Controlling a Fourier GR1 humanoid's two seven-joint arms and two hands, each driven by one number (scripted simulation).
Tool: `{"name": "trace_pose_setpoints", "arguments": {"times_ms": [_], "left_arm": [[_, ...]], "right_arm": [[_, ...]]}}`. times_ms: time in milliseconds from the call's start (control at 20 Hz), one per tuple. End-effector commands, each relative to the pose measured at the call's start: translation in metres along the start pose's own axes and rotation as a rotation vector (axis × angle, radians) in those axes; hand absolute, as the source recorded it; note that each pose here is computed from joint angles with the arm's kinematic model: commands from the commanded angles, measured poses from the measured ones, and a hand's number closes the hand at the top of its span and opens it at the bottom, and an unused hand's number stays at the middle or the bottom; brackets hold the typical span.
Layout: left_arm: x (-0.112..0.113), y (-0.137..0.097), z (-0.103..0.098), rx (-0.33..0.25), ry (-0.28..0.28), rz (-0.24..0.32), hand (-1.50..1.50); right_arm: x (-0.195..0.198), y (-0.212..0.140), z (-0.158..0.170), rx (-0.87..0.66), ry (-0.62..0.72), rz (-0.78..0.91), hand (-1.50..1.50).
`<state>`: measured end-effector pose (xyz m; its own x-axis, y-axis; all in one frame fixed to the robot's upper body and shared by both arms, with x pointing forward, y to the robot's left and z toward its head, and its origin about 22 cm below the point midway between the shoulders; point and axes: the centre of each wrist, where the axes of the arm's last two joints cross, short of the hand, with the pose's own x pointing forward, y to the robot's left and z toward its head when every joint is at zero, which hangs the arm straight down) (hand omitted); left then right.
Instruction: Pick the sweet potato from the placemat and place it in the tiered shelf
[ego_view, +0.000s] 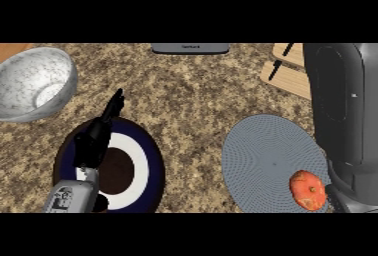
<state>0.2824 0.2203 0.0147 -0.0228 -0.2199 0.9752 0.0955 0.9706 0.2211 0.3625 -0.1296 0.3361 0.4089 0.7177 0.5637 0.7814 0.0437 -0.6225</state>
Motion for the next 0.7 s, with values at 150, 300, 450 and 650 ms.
{"name": "trace_pose_setpoints", "arguments": {"times_ms": [150,300,450,650], "left_arm": [[0.002,-0.004,0.012,0.016,-0.009,-0.015,0.0],[0.002,0.003,-0.003,-0.014,0.008,-0.006,0.0],[0.005,0.009,-0.001,-0.001,-0.003,-0.001,0.0],[0.001,0.005,-0.006,-0.001,-0.011,0.002,0.0]], "right_arm": [[-0.017,0.001,-0.036,-0.032,0.017,0.128,1.5],[-0.033,0.014,-0.045,-0.039,0.013,0.124,1.5],[-0.041,0.048,-0.046,-0.08,0.008,0.169,1.5],[-0.058,0.079,-0.04,-0.069,-0.089,0.184,1.5]]}}
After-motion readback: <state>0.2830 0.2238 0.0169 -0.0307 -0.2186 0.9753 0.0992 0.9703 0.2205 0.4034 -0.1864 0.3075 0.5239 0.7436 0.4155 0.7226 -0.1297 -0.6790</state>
